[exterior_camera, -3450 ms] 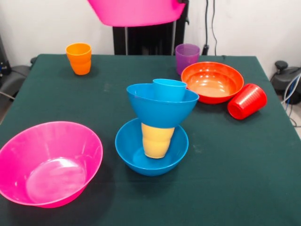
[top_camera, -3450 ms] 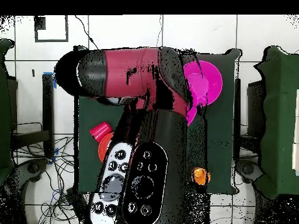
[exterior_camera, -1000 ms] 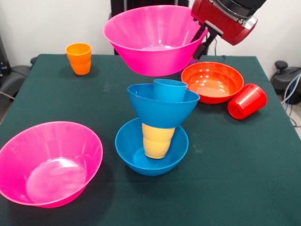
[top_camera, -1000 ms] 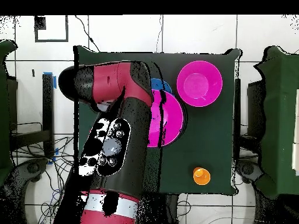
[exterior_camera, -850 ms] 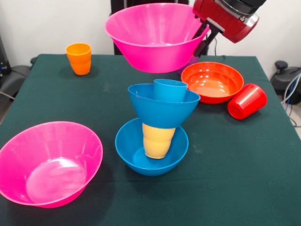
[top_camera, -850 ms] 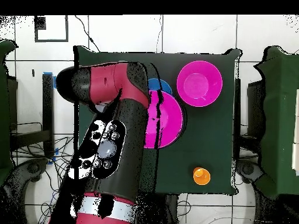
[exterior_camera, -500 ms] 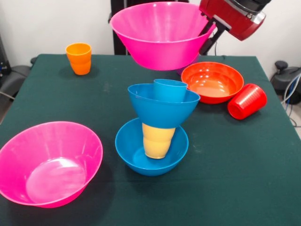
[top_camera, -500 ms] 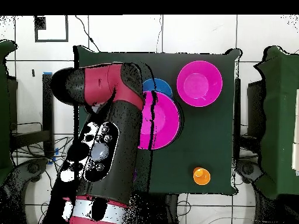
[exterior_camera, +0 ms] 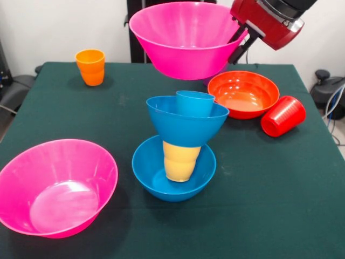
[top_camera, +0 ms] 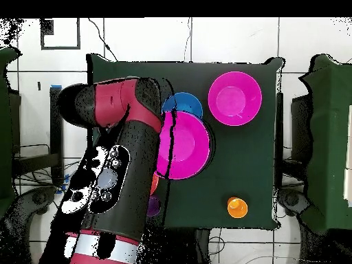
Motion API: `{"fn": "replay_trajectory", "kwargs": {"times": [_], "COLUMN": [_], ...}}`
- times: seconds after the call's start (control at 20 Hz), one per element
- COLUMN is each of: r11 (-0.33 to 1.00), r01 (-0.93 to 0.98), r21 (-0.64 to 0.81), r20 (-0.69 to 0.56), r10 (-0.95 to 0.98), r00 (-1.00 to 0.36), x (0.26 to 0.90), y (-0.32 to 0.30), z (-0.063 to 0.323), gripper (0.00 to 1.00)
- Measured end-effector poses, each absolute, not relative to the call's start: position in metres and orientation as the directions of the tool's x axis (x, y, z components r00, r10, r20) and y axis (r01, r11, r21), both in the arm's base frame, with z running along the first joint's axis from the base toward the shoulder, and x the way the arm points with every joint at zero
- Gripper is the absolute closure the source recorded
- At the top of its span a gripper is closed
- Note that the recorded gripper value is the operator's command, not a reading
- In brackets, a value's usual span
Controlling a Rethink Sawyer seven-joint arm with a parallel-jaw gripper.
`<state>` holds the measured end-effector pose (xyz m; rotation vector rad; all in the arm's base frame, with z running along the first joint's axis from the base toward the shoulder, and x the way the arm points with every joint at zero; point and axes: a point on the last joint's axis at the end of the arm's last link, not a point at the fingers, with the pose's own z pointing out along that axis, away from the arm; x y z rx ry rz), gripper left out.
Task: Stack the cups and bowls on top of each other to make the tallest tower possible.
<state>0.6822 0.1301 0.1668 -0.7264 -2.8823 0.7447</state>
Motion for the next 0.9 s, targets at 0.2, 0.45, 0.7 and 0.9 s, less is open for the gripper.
{"fn": "replay_trajectory", "kwargs": {"times": [0.2,0.45,0.7,0.9], "r11": [0.764,0.754,0.744,0.739], "r01": [0.428,0.440,0.462,0.477], "r21": [-0.484,-0.488,-0.482,-0.476], "r20": [-0.068,-0.142,-0.228,-0.267], "r10": [0.454,0.428,0.403,0.396], "r00": [-0.888,-0.892,-0.886,-0.879], "x": [0.682,0.685,0.690,0.692], "y": [0.131,0.128,0.127,0.129], "z": [0.162,0.155,0.153,0.155], "gripper": [1.00,1.00,1.00,1.00]}}
